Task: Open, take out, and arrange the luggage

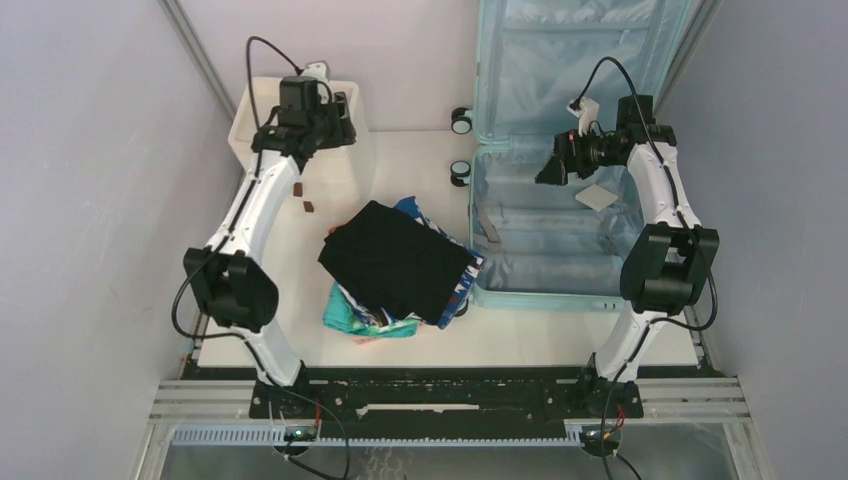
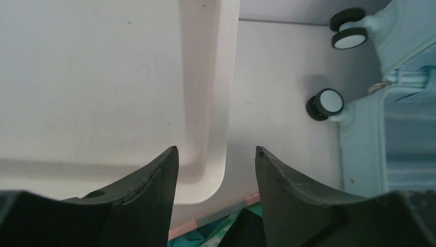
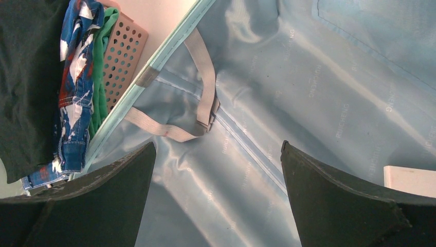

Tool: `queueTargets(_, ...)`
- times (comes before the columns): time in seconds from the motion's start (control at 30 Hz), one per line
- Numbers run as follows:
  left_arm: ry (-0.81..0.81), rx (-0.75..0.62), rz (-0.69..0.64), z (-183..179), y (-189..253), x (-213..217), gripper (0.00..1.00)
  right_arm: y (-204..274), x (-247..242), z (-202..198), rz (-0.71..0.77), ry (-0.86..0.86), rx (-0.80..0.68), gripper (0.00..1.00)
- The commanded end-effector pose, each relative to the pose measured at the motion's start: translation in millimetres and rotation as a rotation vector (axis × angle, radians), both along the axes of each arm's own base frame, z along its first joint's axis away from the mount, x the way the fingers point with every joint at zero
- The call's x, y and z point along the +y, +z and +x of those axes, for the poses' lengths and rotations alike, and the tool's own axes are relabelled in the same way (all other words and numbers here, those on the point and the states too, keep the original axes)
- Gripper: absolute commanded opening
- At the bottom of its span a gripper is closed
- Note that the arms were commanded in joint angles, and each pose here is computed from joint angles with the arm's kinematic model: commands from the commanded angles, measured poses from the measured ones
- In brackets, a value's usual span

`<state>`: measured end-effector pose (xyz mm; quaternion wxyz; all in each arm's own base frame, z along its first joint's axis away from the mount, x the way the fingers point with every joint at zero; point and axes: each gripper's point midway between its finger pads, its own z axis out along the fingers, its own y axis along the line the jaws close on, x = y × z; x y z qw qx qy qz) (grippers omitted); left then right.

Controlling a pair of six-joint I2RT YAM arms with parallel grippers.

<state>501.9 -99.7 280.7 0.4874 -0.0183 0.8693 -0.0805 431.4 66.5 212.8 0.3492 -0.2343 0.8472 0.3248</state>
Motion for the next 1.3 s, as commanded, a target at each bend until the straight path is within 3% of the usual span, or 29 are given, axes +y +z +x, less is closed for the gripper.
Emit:
queueTargets(0.0,0.005,-0.242,-0.134,-24.3,90.7,15.9,0.62,16.4,3.7,1.5,0.006,0.013,-0.056,1.00)
queueTargets(0.1,-0.017,-0.340,-0.244,-48.3,105.1,27.1,0.62,13.7,3.3,1.3,0.000,0.012,-0.051,1.00)
queueTargets(0.37,0.232,-0.453,-0.660,-111.1,27.5,92.2,0.58,8.9,6.1,2.6,-0.016,0.016,-0.040,1.00)
queueTargets(0.47,0.345,-0.387,-0.746,-120.5,-19.8,104.5,0.57,7.1,9.7,3.8,-0.015,0.026,-0.034,1.00)
queueTargets(0.6,0.466,-0.199,-0.924,-114.1,-88.9,109.0,0.53,6.5,14.5,5.7,-0.017,0.039,-0.030,1.00)
queueTargets(0.67,0.523,-0.173,-1.020,-109.4,-107.8,115.3,0.49,6.4,16.0,5.4,-0.016,0.044,-0.030,1.00)
queueTargets(0.87,0.678,-0.204,-1.186,-87.3,-142.7,139.7,0.45,3.4,14.8,3.0,-0.023,0.044,-0.026,1.00)
queueTargets(1.1,0.595,-0.285,-1.417,-56.1,-165.6,140.2,0.40,3.6,9.7,2.8,-0.034,0.033,-0.031,1.00)
queueTargets(1.27,0.613,-0.289,-1.412,-54.0,-187.9,143.5,0.45,3.8,6.6,3.5,-0.040,0.025,-0.032,1.00)
